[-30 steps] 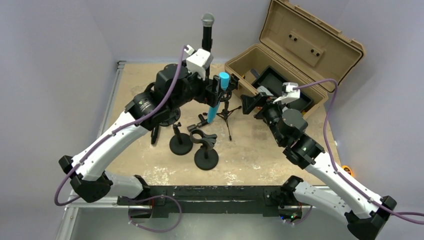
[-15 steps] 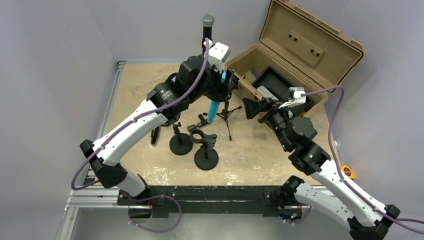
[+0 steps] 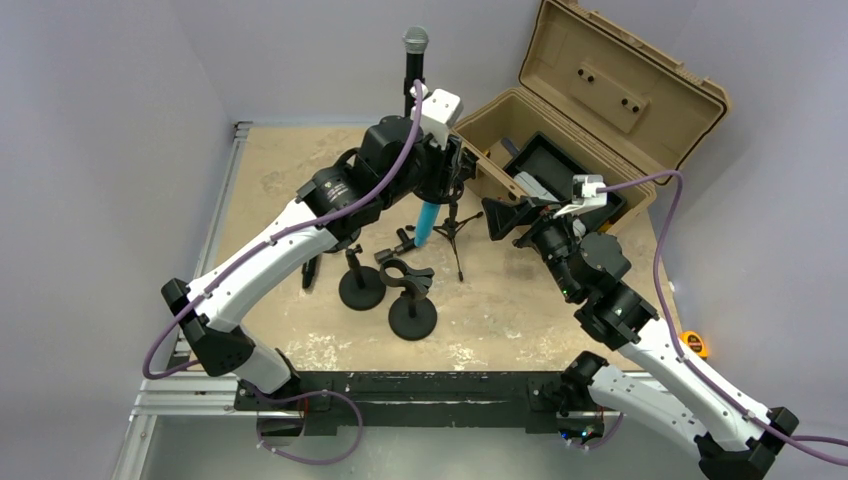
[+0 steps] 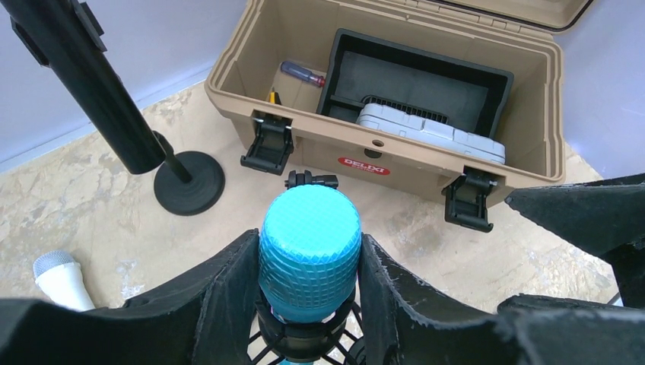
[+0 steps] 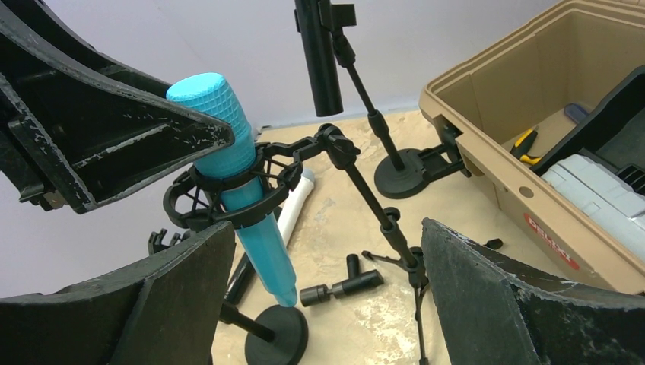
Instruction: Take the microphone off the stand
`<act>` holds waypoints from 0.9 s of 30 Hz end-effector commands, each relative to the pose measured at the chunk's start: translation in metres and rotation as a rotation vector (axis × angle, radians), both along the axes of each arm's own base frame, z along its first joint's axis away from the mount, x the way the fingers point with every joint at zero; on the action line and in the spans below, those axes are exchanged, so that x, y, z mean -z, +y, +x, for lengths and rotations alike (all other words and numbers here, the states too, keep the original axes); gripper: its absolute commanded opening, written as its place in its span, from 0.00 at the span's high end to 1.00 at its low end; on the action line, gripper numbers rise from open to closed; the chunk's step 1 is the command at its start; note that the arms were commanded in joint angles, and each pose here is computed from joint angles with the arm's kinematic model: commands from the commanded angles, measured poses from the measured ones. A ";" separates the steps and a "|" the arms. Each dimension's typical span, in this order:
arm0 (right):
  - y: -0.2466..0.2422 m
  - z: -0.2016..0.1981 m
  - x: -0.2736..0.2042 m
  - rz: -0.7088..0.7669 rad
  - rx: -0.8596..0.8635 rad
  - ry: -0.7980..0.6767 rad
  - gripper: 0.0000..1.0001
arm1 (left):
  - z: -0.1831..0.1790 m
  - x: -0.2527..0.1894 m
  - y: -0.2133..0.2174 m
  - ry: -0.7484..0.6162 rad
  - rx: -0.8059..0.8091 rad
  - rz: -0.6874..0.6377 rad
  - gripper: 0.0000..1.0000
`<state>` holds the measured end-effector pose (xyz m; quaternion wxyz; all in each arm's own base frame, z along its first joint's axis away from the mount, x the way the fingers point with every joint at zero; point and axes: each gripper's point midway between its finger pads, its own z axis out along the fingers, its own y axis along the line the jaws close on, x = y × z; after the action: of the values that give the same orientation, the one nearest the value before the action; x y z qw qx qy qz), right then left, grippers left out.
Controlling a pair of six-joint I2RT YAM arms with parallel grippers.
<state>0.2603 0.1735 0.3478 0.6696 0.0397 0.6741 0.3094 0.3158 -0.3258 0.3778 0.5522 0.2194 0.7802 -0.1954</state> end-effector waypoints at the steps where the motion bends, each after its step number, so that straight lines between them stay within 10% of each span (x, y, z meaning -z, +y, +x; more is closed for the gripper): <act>1: -0.002 0.000 -0.010 0.015 0.003 -0.043 0.09 | 0.002 -0.012 -0.006 -0.031 0.010 -0.022 0.72; 14: -0.001 0.002 -0.008 0.007 0.004 -0.040 0.10 | 0.001 -0.064 -0.009 -0.113 0.043 -0.070 1.00; 27: -0.001 0.002 -0.006 0.006 0.008 -0.037 0.09 | -0.003 -0.151 -0.008 -0.290 0.084 -0.171 1.00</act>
<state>0.2609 0.1739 0.3490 0.6729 0.0380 0.6709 0.3094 0.3180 -0.3362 0.4736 0.6142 0.2283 0.7187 -0.2327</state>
